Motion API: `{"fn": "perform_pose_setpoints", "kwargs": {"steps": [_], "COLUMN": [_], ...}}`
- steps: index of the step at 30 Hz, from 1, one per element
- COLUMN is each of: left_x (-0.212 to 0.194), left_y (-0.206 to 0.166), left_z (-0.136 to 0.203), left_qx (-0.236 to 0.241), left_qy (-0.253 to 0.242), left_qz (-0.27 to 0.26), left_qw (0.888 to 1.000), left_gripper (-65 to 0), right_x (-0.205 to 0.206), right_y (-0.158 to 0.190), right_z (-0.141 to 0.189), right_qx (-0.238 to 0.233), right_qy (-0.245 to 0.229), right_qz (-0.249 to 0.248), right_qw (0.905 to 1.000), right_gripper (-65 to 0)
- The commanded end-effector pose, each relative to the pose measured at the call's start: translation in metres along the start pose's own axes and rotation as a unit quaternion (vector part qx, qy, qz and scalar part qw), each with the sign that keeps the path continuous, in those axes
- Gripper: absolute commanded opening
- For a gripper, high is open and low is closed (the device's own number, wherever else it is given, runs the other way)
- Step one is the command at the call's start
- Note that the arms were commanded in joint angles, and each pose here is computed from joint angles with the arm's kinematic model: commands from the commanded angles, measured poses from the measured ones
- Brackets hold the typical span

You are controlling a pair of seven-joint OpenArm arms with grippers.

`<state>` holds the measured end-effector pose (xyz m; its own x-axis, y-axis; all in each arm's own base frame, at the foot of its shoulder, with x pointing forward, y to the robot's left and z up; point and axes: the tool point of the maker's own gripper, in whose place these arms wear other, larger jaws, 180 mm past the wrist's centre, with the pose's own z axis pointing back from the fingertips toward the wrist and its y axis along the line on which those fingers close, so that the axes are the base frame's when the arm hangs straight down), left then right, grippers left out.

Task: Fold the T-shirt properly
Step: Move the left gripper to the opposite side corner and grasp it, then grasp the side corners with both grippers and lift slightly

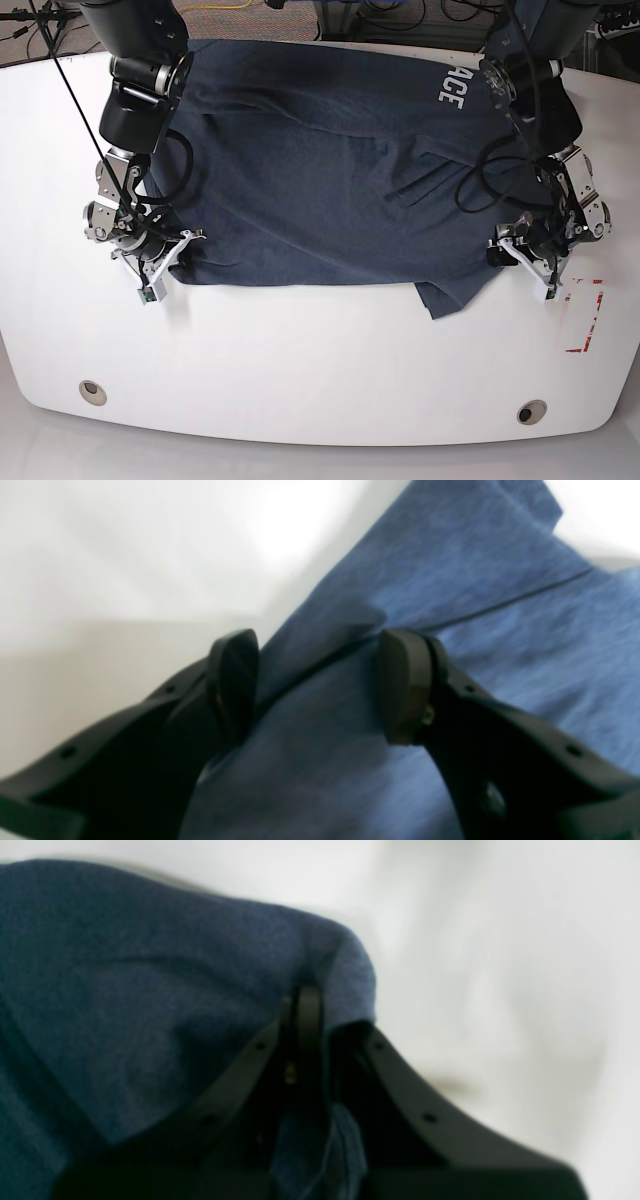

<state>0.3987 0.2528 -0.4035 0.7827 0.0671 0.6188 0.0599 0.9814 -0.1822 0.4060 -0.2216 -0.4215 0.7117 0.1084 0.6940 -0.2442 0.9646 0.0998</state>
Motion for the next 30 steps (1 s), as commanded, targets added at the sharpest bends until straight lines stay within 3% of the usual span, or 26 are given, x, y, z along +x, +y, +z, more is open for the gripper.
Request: {"fn": "perform_pose_setpoints", "kwargs": {"steps": [1,8,25,27,30], "left_x": [0.028,0.022,-0.015,-0.012,-0.009], "left_y": [0.012,0.011,-0.005,-0.007,-0.007], "left_z": [0.012,0.010,-0.010,-0.011,-0.011], "left_qx": [0.014,0.015,-0.014,-0.015,-0.015], "left_qy": [-0.031,-0.011,0.028,0.020,0.011], "left_qz": [-0.015,-0.044,-0.020,-0.020,-0.020], "left_qw": [0.999,0.999,0.999,0.999,1.000], "left_gripper": [-29.2,-29.2,-30.4,-35.6,-49.7], "right_x": [0.021,0.012,0.011,0.011,0.011], "right_y": [-0.008,-0.007,0.000,0.000,0.000], "right_z": [0.006,0.006,0.002,0.002,0.002], "right_qx": [-0.008,-0.008,-0.001,-0.001,-0.001], "right_qy": [-0.024,-0.017,-0.019,-0.019,-0.019], "right_qz": [0.008,0.007,0.003,0.003,0.003], "right_qw": [0.9996,0.9998,0.9998,0.9998,0.9998], "right_gripper": [-63.7,-63.7,-63.7,-63.7,-63.7]}}
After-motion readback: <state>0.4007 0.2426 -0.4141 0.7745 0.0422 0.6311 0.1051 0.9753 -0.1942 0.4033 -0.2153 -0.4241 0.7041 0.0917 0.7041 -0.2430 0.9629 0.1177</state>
